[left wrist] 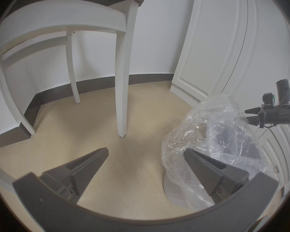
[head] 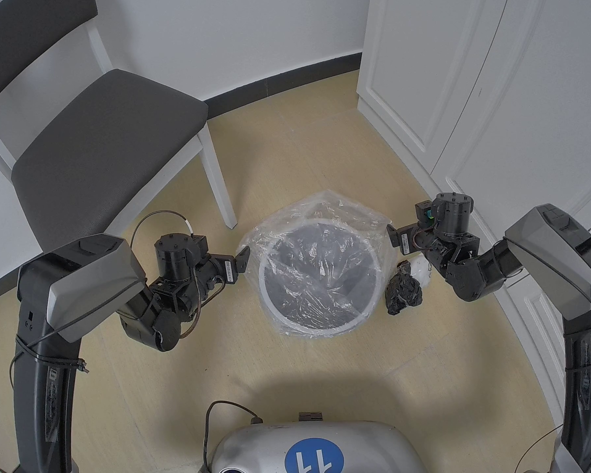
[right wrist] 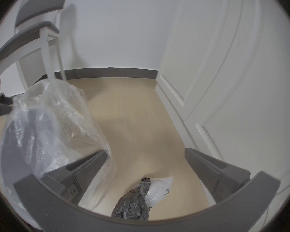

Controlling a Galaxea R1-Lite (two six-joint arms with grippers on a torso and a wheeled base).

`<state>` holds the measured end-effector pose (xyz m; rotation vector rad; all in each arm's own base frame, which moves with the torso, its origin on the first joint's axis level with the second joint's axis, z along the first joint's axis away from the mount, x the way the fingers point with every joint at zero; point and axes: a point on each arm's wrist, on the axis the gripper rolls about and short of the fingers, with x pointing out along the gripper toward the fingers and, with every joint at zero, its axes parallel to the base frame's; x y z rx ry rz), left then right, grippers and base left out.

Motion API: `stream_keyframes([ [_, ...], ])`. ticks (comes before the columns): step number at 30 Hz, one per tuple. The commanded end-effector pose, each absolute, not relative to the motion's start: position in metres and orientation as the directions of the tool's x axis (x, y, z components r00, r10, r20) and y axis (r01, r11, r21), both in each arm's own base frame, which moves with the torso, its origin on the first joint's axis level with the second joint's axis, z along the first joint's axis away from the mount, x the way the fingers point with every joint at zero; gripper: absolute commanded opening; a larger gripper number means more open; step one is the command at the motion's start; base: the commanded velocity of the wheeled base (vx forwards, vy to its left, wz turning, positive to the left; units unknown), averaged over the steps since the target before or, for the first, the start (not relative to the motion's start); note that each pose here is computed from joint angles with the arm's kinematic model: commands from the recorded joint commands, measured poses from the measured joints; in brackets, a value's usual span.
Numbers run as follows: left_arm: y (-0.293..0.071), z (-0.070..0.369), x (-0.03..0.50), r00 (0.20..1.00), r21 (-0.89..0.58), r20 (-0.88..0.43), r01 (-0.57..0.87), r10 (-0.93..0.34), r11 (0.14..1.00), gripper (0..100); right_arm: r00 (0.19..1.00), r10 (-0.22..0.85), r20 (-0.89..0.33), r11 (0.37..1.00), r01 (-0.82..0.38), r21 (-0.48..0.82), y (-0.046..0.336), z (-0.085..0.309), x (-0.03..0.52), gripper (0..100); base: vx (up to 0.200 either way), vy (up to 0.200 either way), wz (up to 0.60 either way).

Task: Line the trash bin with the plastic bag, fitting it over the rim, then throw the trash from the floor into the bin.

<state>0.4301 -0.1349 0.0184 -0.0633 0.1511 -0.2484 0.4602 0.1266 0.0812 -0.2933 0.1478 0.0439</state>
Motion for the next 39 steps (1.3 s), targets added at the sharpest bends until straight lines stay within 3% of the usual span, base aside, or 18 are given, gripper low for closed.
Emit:
stream_keyframes([
  [1, -0.136, 0.010, 0.432, 0.957, -0.081, -0.153, 0.237, -0.247, 0.968, 100, 0.984, 0.014, -0.176, 0.963, -0.061, -0.263, 0.127, 0.053, 0.474, 100, 0.000, 0.000, 0.00],
  [13, -0.135, -0.004, 0.439, 0.957, -0.079, -0.171, 0.224, -0.234, 0.971, 100, 0.978, -0.007, -0.208, 0.970, -0.044, -0.239, 0.120, 0.014, 0.492, 100, 0.000, 0.000, 0.00],
  [22, -0.128, -0.012, 0.423, 0.929, -0.054, -0.286, 0.229, -0.235, 0.972, 100, 0.967, 0.005, -0.256, 0.975, -0.062, -0.215, 0.123, -0.010, 0.489, 100, 0.000, 0.000, 0.00],
  [39, -0.114, 0.047, 0.365, 0.865, 0.000, -0.295, 0.425, -0.406, 0.905, 100, 0.951, 0.081, -0.299, 0.960, -0.155, -0.233, 0.137, 0.052, 0.405, 100, 0.000, 0.000, 0.00],
])
